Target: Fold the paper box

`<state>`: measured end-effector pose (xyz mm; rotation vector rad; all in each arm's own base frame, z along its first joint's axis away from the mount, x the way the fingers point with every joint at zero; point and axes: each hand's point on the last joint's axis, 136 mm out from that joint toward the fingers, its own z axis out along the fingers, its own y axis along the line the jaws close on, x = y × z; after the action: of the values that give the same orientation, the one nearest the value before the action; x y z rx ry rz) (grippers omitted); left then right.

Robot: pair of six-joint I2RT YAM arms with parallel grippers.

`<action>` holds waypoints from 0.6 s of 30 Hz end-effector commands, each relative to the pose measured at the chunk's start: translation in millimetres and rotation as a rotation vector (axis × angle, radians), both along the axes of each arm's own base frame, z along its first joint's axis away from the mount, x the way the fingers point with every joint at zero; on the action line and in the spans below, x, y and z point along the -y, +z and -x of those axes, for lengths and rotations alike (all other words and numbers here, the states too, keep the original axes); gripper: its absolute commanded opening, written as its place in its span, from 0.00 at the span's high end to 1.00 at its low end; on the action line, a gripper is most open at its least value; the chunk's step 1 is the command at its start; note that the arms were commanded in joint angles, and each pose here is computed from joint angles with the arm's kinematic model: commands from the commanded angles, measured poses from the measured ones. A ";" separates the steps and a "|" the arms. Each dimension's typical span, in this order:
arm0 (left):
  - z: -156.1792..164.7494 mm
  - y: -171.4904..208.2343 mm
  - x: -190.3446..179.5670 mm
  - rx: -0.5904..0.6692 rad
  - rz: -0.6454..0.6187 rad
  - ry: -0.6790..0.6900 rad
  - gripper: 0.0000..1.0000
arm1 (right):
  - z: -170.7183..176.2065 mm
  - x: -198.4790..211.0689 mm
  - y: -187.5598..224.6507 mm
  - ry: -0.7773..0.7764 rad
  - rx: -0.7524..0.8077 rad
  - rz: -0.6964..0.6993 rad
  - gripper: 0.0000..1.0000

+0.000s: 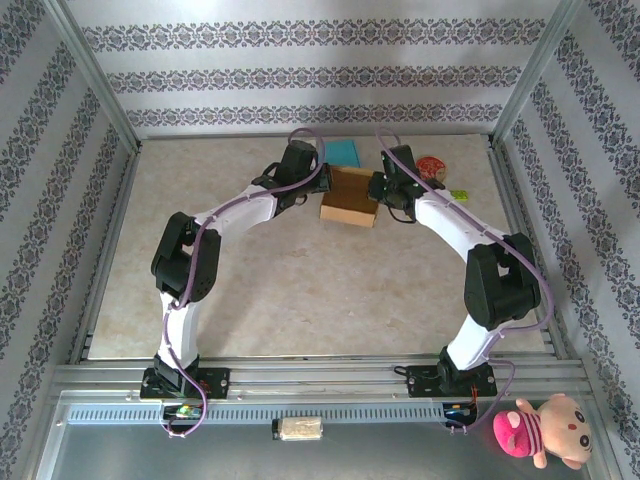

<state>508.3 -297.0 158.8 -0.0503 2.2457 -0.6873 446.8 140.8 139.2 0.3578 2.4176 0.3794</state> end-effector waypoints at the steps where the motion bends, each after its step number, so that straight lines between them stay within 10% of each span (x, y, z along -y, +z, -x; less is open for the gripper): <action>1: 18.3 -1.9 5.9 -0.069 0.066 -0.022 0.98 | 22.6 5.4 -27.3 -0.003 -0.079 0.040 0.84; 18: 42.4 1.0 2.7 -0.055 0.105 -0.064 0.61 | 56.4 2.6 -20.3 0.028 -0.069 0.041 0.62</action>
<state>470.0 -290.3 136.3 -0.0761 2.3293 -0.7679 399.1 137.1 110.9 0.3355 2.5072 0.3278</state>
